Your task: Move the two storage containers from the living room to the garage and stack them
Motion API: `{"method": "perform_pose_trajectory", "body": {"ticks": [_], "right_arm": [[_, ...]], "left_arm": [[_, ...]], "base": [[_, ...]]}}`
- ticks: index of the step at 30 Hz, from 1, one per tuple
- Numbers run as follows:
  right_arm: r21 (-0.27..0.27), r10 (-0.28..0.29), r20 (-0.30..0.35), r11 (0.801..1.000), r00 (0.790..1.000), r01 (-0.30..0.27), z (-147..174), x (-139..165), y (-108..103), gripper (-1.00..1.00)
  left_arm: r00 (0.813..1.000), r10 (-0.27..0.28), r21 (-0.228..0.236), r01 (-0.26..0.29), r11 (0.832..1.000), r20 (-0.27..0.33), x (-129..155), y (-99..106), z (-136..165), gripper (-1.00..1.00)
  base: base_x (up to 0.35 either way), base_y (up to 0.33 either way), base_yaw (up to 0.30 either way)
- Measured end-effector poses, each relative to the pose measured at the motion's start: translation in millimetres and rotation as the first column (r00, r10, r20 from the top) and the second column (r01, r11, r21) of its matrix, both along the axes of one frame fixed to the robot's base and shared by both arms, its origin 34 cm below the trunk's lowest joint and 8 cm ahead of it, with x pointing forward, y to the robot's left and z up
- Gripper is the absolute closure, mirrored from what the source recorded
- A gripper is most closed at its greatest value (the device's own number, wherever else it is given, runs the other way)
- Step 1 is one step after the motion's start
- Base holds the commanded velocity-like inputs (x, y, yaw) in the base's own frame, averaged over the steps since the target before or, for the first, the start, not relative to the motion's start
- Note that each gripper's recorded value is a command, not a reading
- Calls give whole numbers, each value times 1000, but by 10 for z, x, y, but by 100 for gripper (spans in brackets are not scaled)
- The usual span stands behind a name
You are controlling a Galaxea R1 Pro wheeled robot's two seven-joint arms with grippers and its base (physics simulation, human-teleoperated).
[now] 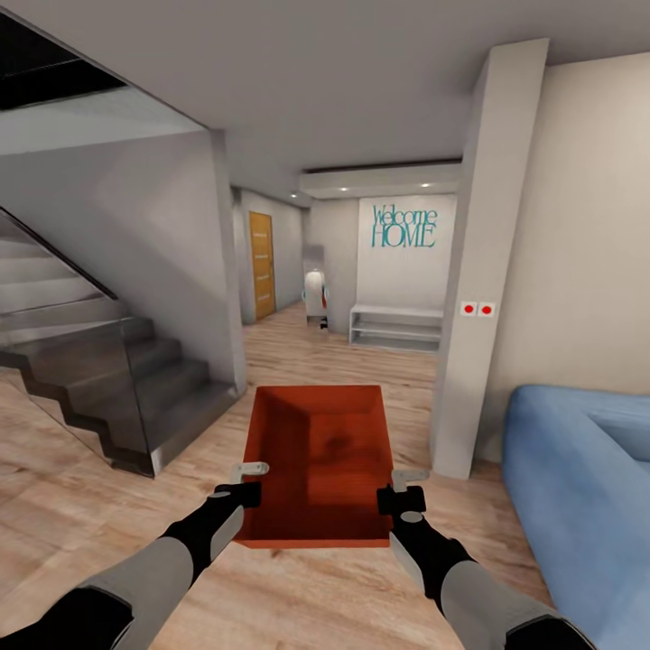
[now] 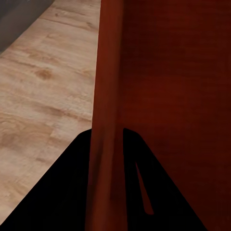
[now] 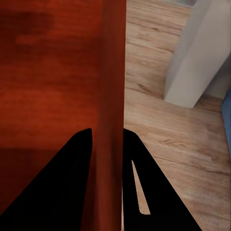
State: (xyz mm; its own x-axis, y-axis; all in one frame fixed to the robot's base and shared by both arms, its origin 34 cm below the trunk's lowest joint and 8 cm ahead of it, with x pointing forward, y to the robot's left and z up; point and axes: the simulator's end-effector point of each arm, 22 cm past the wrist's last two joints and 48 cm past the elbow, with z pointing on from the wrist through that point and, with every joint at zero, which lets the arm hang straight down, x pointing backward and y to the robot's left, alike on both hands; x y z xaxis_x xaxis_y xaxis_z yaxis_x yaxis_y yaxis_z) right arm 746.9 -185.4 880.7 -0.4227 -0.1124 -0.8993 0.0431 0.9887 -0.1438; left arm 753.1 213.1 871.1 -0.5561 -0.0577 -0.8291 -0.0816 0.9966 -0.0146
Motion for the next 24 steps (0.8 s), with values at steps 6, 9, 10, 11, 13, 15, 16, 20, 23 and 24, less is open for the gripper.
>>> {"method": "perform_pose_trajectory", "body": {"ticks": [6, 9, 10, 11, 13, 15, 16, 20, 23, 24], "right_arm": [[-1, -1, -2, 1000, 1000, 1, -4, -3, -1, 100], [-1, -1, -3, 1000, 1000, 1, -7, -5, 0, 100], [-1, -1, -3, 1000, 1000, 1, -7, -5, 0, 100], [-1, -1, -3, 1000, 1000, 1, -10, -7, 2, 100], [-1, -2, -4, 1000, 1000, 2, -12, -8, 5, 100], [-1, -2, -5, 1000, 1000, 2, -16, -10, 6, 100], [-1, -2, -5, 1000, 1000, 2, -16, -10, 6, 100], [-3, -3, -5, 1000, 1000, 3, -11, -8, 4, 100], [19, -11, -47, 1000, 999, 12, -177, -93, -20, 100], [11, -9, -47, 1000, 999, 10, -181, -97, -19, 100]], "left_arm": [[1000, 0, -2, 0, 1000, -2, -6, -1, -8, 100], [1000, 0, -2, 0, 1000, -3, -10, 0, -14, 100], [1000, 0, -2, 0, 1000, -4, -10, 0, -14, 100], [1000, 0, -2, 0, 1000, -4, -12, 2, -18, 100], [1000, 0, -2, 0, 1000, -5, -14, 4, -21, 100], [1000, 1, -2, -1, 1000, -6, -16, 6, -25, 100], [1000, 1, -3, -1, 1000, -7, -16, 6, -26, 100], [1000, 0, -3, 0, 1000, -7, -16, 4, -25, 100], [999, -5, 27, 6, 1000, -49, -64, -15, -88, 100], [999, -4, 20, 5, 1000, -49, -82, -14, -124, 100]], "base": [[306, 0, 0], [319, 0, 0], [320, 0, 0], [321, 0, 0], [321, 0, 0], [321, 0, -3], [322, 0, -44], [322, 0, -143], [322, 0, -219], [322, 0, -233]]}}
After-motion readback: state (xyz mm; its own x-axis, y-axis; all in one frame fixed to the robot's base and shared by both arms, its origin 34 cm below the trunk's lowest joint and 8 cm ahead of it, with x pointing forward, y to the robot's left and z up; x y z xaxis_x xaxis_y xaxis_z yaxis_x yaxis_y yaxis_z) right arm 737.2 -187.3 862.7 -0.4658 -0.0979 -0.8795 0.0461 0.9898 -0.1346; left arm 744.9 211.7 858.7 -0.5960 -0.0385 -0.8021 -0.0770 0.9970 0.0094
